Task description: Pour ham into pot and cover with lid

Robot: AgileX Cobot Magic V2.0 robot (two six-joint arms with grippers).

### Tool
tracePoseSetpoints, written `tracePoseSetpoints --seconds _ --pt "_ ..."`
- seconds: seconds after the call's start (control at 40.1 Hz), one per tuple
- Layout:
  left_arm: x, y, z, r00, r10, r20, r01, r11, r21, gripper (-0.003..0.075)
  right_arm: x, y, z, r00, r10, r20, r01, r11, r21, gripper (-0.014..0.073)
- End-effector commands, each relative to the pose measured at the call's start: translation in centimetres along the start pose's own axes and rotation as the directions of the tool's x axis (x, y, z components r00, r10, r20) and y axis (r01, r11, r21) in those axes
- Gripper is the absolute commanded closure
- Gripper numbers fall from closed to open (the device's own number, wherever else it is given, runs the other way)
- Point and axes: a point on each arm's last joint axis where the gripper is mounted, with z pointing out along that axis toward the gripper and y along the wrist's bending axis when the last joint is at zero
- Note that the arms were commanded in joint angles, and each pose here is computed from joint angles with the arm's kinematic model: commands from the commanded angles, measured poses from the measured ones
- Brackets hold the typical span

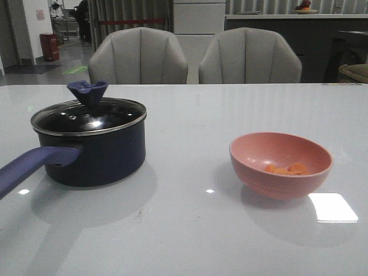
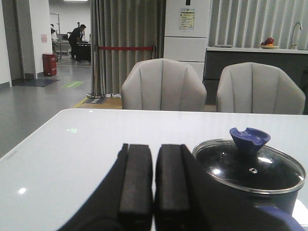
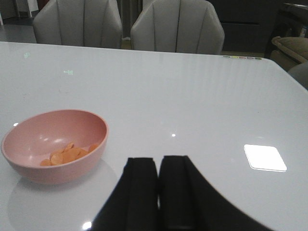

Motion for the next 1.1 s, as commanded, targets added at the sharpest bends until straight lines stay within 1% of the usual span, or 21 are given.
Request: tracePoseSetpoints --seconds 0.0,0.824,0.923,1.048,1.073 --pt "-0.1 0.0 -0.1 0.998 -0.008 0.069 0.008 1.000 0.002 0.0607 -1.0 0.0 -0.2 0.994 -0.015 0.111 0.015 1.000 0.004 0.0434" --pt "-0.2 0.0 -0.1 0.997 -0.008 0.076 0.008 1.000 0.002 0.0607 -1.0 0.0 -0.2 0.994 -0.015 0.111 0.015 1.000 0.004 0.0434" --pt "-0.7 0.0 -0.1 0.991 -0.008 0.130 0.008 1.000 0.004 0.0607 -1.0 0.0 -0.2 0.994 -0.015 0.111 0.015 1.000 0.004 0.0434" --pt "-2.4 -0.1 -0.4 0.964 -0.009 0.264 0.006 1.000 0.010 0.0607 -1.0 0.0 -0.2 0.994 -0.015 0.111 0.015 1.000 0.004 0.0434" --pt "-2.7 -0.1 -0.4 0.962 -0.009 0.274 0.006 1.000 0.011 0.0607 -1.0 0.0 -0.2 0.994 -0.015 0.111 0.015 1.000 0.004 0.0434"
